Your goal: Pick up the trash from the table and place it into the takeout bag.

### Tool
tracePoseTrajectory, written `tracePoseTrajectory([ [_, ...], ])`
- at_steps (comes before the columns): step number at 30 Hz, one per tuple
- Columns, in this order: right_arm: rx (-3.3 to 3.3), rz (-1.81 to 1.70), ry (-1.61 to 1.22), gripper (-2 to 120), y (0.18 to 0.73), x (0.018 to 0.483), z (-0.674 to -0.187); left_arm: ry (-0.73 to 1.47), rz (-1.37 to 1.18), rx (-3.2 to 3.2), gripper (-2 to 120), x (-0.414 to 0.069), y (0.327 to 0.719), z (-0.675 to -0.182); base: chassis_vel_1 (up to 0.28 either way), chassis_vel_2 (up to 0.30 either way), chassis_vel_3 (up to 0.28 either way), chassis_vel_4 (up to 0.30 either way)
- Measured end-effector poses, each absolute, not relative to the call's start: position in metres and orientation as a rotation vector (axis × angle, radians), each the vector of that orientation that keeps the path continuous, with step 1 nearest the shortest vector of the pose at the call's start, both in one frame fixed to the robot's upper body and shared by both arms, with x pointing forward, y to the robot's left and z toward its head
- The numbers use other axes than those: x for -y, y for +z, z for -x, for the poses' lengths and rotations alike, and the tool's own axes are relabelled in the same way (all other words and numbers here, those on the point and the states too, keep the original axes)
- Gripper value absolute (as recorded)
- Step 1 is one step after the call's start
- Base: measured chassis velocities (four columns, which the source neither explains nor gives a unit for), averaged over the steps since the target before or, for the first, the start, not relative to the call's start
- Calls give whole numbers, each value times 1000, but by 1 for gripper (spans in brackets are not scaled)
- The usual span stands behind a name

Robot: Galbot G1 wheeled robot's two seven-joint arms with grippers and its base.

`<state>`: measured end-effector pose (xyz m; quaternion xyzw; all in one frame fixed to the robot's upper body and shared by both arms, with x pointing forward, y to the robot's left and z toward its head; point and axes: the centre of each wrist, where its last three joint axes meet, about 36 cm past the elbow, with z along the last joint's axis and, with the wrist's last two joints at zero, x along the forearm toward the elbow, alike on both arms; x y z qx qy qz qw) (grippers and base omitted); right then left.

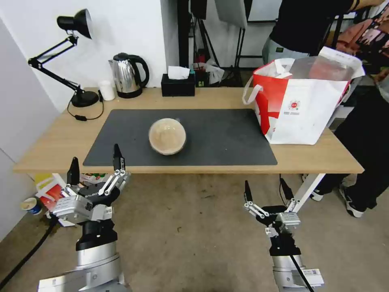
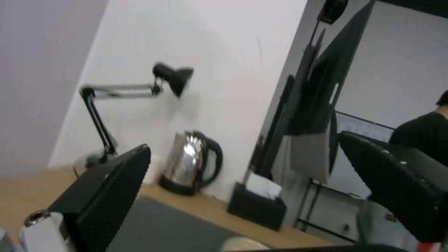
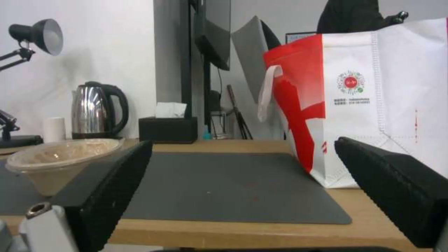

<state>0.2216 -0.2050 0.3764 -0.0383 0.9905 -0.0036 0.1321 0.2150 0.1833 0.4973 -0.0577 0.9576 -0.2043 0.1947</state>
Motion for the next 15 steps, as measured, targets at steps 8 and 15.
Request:
tracePoseTrajectory([
  [8, -2875, 111, -10, 100, 376, 205, -222, -802, 84, -2768, 100, -191, 505, -218, 0, 0, 0, 0],
  [15, -2875, 111, -10, 100, 376, 205, -222, -946, 18, -2825, 100, -195, 506, -221, 0, 0, 0, 0],
])
